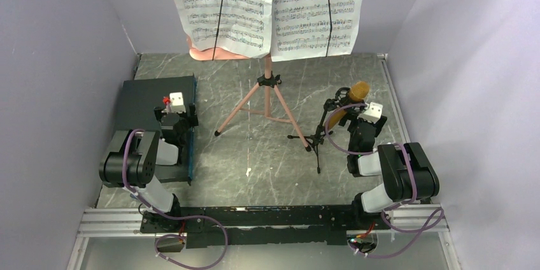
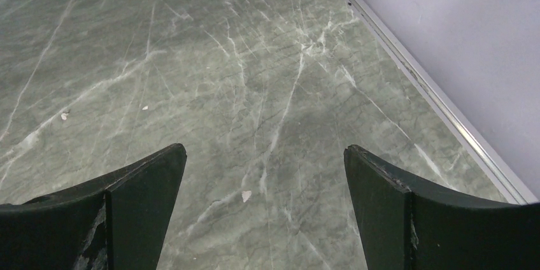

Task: Set up the instrument practice props

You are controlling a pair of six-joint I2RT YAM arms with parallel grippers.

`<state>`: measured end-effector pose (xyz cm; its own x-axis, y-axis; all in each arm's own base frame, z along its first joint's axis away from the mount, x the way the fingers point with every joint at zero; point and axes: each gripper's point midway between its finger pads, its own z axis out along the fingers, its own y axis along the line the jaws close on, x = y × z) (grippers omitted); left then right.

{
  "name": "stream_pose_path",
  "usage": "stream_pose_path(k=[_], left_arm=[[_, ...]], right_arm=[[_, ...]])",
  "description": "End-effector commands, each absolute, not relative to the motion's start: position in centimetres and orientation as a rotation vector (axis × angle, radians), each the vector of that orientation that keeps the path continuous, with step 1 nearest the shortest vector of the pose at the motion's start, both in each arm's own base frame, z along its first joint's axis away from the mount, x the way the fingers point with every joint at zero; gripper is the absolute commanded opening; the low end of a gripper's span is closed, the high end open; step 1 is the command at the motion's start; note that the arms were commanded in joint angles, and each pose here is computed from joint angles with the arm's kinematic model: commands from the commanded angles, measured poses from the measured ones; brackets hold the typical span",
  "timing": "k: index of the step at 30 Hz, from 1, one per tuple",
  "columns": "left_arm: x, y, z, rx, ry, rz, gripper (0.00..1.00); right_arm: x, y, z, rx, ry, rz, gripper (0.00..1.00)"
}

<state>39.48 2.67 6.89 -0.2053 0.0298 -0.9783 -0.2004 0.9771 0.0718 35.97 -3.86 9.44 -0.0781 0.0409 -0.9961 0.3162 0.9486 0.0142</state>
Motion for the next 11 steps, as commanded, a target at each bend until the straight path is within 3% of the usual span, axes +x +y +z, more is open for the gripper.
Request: stream_pose_path(k=[1, 11], left_arm=[[39.18, 3.84, 6.14, -0.153, 1.801, 0.267, 0.94], [39.17, 3.86, 6.09, -0.152, 1.804, 0.266, 0.94]], right_arm=[[36.49, -3.90, 10.18, 0.269, 1.622, -0.247, 1.00], [36.33, -3.85, 10.29, 0.265, 1.613, -0.246, 1.00]])
